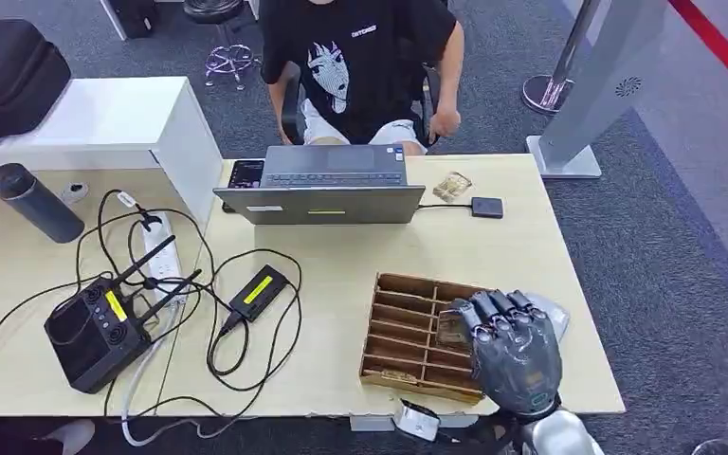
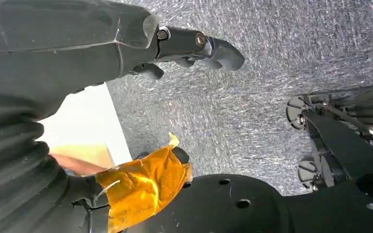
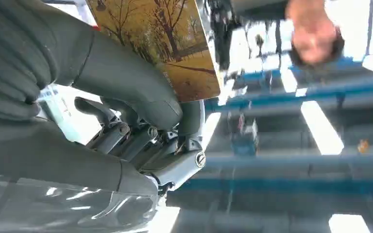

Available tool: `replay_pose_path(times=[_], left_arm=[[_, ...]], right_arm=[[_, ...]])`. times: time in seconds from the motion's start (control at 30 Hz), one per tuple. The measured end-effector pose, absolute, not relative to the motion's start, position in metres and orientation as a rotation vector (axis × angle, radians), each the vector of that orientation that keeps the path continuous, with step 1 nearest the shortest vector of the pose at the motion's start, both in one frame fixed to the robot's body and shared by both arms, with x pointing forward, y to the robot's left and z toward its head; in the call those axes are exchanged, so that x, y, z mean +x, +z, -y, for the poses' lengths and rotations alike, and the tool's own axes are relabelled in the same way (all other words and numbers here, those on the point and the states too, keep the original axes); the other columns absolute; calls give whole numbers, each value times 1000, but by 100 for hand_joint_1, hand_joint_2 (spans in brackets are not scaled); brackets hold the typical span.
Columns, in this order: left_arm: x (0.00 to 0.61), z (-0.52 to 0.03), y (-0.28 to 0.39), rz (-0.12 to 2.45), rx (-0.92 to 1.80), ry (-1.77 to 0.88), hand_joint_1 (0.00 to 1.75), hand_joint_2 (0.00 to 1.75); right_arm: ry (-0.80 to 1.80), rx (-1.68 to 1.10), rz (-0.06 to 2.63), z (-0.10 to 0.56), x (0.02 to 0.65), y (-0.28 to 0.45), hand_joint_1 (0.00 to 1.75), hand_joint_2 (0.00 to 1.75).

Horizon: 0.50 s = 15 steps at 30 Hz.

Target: Pass the card to the sensor for recognition and then transmit it.

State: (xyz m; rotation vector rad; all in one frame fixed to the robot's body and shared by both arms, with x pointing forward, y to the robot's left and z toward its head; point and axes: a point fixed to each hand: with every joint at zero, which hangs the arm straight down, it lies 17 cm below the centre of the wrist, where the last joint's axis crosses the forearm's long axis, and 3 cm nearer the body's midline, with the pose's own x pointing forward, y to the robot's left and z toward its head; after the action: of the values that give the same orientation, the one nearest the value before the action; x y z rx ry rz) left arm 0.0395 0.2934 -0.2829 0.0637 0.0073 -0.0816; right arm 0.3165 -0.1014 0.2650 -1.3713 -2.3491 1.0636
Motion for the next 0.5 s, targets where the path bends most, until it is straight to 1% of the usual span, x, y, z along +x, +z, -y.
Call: replay_pose_path(times=[0.1,0.13,0.27,0.4,0.5], left_arm=[[40,-294,-283,-7,64,-98,0,175],[40,-294,-283,-6,62,-109,0,175],[48,-297,-282,12,60,-172,0,175],[52,-302,-281,21,67,-237,0,175],[53,-305,-281,23,72,-267,0,175]], right_arm=[[964,-1394,2360,100,326,289,175,175],[960,-1376,2331,98,338,291,175,175],[1043,-1239,2149,81,421,289,175,175],[1106,-1279,2017,69,491,296,175,175],[1163,-1301,1914,65,530,294,175,175]])
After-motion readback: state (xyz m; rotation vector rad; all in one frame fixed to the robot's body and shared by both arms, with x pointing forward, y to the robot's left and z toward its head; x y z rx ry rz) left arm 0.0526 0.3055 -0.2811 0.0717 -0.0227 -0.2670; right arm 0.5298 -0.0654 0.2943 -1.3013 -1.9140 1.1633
